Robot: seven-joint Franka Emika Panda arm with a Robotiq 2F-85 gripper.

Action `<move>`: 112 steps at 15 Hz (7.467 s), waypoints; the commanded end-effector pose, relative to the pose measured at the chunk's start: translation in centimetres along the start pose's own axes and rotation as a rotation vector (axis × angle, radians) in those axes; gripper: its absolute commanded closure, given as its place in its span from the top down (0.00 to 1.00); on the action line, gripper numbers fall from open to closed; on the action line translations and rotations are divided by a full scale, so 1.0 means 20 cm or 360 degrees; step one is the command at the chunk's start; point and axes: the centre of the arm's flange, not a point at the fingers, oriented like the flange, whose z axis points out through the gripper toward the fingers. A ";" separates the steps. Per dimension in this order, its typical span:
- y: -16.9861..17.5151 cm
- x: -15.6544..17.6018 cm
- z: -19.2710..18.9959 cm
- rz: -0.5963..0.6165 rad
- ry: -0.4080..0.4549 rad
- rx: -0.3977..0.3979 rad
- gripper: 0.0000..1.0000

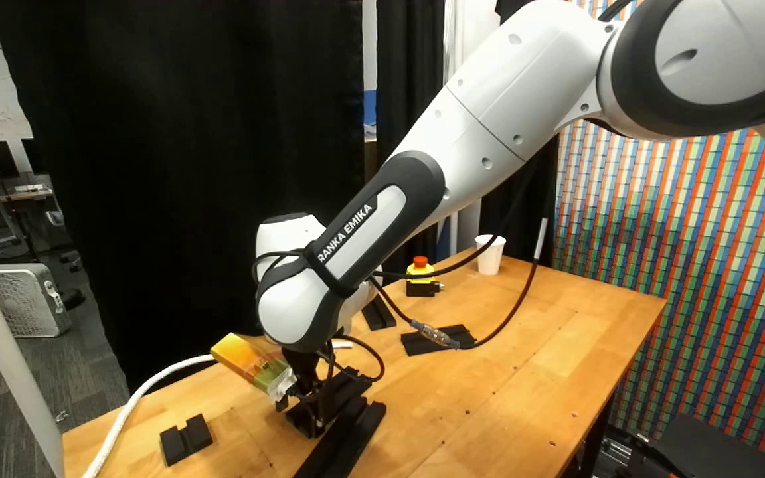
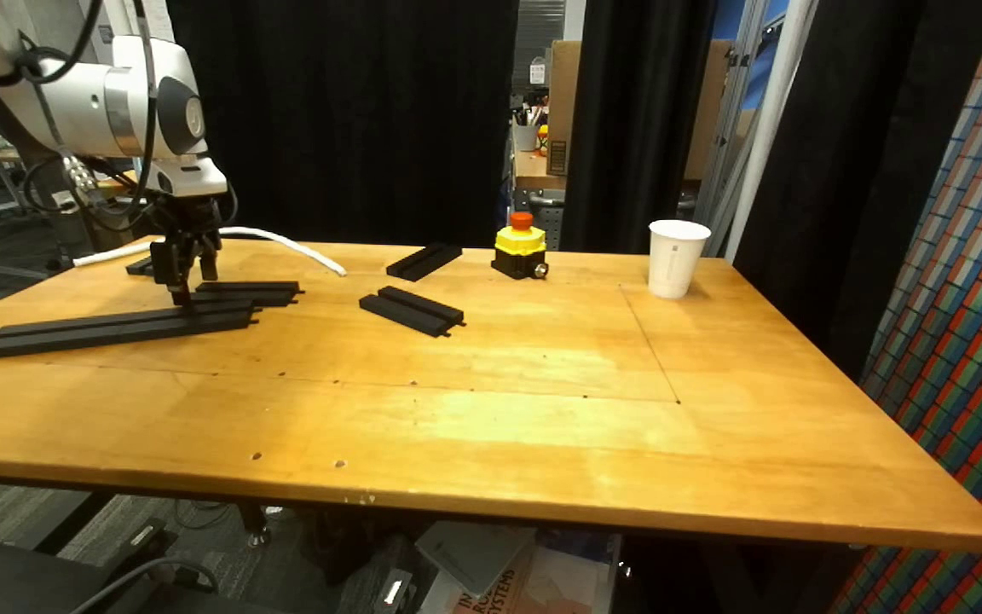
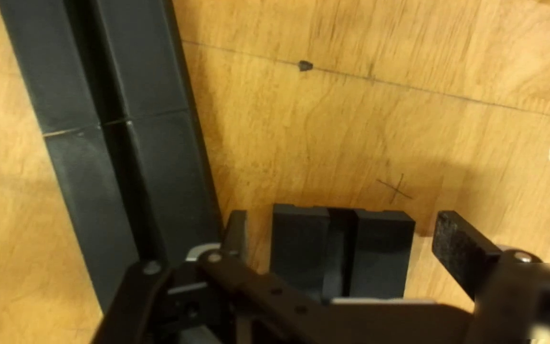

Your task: Connect the black pads together

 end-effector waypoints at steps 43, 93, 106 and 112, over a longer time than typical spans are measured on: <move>0.34 0.94 -0.17 -0.0512 -0.0107 0.0142 0.45; 0.37 0.58 -0.12 -0.0433 -0.0089 0.0069 0.45; 0.31 0.61 -0.07 -0.0431 -0.0105 0.0091 0.45; 0.31 0.60 -0.07 -0.0425 -0.0101 0.0084 0.45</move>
